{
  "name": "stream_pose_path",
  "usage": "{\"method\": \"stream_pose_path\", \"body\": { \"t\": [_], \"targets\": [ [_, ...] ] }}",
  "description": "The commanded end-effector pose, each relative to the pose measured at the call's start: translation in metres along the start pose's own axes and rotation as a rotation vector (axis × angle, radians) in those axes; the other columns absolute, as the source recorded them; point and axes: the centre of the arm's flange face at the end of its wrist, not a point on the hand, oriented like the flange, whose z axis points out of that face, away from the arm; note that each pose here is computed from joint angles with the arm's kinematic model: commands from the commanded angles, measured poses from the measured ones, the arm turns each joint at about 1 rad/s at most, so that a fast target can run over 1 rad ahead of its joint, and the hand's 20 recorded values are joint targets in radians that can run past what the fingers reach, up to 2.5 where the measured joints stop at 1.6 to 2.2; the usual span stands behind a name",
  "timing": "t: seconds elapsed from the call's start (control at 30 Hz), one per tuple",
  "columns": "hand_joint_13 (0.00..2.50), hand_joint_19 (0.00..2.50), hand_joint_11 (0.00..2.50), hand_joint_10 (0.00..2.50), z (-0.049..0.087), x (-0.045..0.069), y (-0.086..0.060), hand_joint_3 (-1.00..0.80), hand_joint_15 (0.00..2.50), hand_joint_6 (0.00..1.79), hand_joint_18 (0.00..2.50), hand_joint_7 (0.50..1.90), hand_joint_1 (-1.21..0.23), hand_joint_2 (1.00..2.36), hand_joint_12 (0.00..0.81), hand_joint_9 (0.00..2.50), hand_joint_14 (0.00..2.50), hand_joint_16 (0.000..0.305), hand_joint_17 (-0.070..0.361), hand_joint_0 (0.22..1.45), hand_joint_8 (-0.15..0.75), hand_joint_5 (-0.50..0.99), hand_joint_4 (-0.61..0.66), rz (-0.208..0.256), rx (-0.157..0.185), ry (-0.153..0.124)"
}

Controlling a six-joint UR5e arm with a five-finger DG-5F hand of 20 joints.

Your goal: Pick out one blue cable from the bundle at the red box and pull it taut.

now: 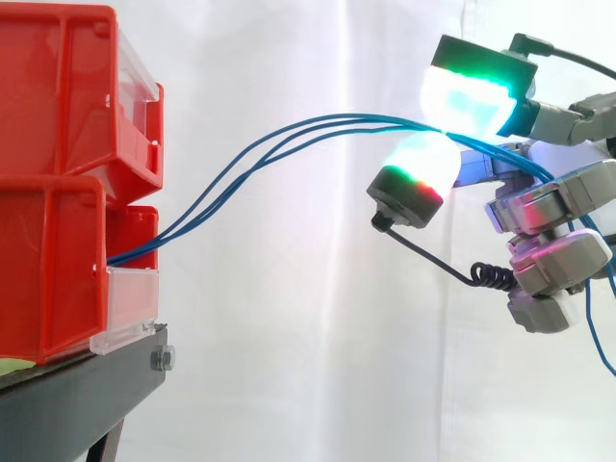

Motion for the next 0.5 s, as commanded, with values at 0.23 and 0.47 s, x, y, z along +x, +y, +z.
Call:
{"method": "stream_pose_path", "body": {
  "t": [0.23,0.47],
  "targets": [
    [1.25,0.85,1.51,0.03,-0.0007,-0.0001,0.0001,-0.50,1.06,0.92,0.94,0.89,-1.00,1.00,0.342,1.44,0.04,0.046,0.104,0.76,0.162,-0.17,-0.21,-0.001,0.004,0.000],
    [1.23,0.86,1.51,0.03,-0.0004,0.0000,-0.0010,-0.50,1.09,0.92,0.94,0.90,-1.02,1.00,0.348,1.40,0.04,0.047,0.105,0.71,0.167,-0.17,-0.21,-0.002,0.006,0.000]
  ]
}}
